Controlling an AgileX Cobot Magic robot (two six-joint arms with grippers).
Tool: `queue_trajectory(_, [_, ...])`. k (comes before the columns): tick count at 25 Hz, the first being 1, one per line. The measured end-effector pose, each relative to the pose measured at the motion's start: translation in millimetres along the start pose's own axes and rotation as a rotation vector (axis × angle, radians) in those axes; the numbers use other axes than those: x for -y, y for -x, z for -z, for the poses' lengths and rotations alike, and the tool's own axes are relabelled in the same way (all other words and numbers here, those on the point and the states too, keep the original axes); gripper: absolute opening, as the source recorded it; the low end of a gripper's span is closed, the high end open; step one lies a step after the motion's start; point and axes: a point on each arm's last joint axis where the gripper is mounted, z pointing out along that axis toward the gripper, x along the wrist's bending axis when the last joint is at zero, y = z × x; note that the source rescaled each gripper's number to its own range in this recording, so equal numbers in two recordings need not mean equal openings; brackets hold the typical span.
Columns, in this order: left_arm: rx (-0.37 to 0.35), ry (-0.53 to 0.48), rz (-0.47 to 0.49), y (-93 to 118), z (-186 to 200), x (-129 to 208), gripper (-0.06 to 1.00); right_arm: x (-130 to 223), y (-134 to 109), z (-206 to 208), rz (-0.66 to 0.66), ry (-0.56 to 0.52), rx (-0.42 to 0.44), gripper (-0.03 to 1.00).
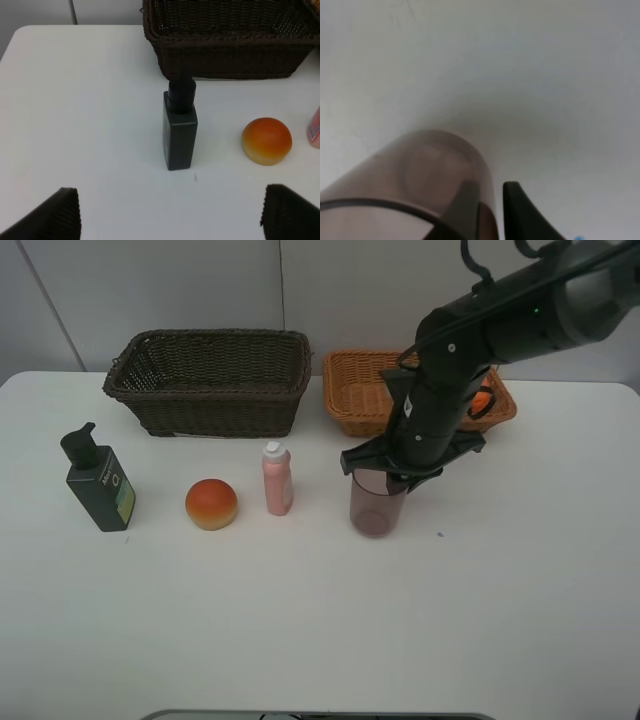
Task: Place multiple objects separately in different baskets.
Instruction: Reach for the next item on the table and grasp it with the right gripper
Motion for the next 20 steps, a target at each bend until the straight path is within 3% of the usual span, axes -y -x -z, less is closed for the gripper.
queue_trajectory(9, [0.000,0.000,0.000,0.0,0.0,0.0,0.88,-4.4,3.4,36.4,-0.005,0.095,-0.030,0.00])
queue_trajectory(20, [0.000,0.000,0.000,0.0,0.0,0.0,0.88,-7.4,3.7,43.9,-0.008,0.099,-0.027,0.00])
